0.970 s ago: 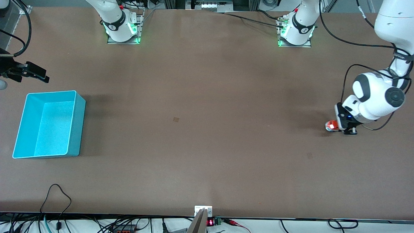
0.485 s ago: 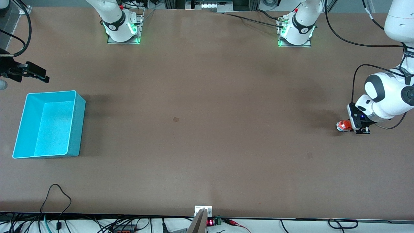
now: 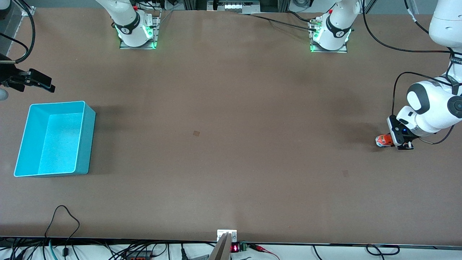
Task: Wind up bus and store in blue box
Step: 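Pull the held bus backward along the table with the left gripper, then open the left gripper to release the wound-up bus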
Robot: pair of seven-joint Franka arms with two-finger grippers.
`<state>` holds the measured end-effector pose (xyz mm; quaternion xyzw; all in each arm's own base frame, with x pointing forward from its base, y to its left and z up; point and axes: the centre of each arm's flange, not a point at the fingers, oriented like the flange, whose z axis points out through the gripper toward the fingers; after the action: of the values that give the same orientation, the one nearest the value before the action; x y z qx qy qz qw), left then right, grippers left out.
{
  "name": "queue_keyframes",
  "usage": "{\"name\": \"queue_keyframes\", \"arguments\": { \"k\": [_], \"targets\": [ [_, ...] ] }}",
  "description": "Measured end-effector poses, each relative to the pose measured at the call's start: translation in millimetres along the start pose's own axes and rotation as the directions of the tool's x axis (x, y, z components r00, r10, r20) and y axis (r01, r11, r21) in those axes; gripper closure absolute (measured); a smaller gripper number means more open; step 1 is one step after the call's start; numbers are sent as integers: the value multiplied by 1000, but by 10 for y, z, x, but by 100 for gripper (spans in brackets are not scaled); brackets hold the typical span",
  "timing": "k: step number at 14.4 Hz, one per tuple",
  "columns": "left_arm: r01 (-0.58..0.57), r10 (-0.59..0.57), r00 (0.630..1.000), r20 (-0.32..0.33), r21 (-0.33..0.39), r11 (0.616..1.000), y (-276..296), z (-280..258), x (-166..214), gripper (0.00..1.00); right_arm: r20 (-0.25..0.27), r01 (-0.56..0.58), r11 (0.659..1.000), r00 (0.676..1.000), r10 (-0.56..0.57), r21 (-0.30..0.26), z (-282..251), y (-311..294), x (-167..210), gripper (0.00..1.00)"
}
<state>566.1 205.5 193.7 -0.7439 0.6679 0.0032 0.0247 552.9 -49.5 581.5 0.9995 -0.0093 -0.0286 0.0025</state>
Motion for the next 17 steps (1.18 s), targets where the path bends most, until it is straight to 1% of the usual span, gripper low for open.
{"name": "queue_keyframes", "arguments": {
  "k": [7, 9, 12, 13, 14, 15, 17],
  "targets": [
    [-1, 1, 1000, -1, 0, 1000, -2, 0, 8, 47, 0, 0, 1000, 1000, 0, 0, 1, 0, 0, 0],
    [-5, 5, 1000, -3, -1, 1000, -9, 7, 32, 45, 0, 0, 1000, 1000, 0, 0, 1, 0, 0, 0],
    [-22, 22, 1000, -19, -15, 1000, -39, 10, 186, 22, 0, 0, 1000, 1000, 0, 0, 2, 0, 0, 0],
    [-27, 26, 999, -25, -22, 999, -68, -28, 245, 11, 0, 0, 1000, 1000, 0, 0, 2, 0, 0, 0],
    [-31, 30, 999, -30, -29, 999, -95, -87, 300, 3, 0, 0, 1000, 1000, 0, 0, 1, 0, 0, 0],
    [-34, 33, 999, -32, -33, 999, -117, -160, 339, 0, 0, 0, 1000, 1000, 0, 0, 2, 0, 0, 0],
    [-33, 31, 999, -36, -49, 998, -128, -313, 406, 0, 0, 0, 1000, 1000, 0, 0, 2, 0, 0, 0]
  ]
}}
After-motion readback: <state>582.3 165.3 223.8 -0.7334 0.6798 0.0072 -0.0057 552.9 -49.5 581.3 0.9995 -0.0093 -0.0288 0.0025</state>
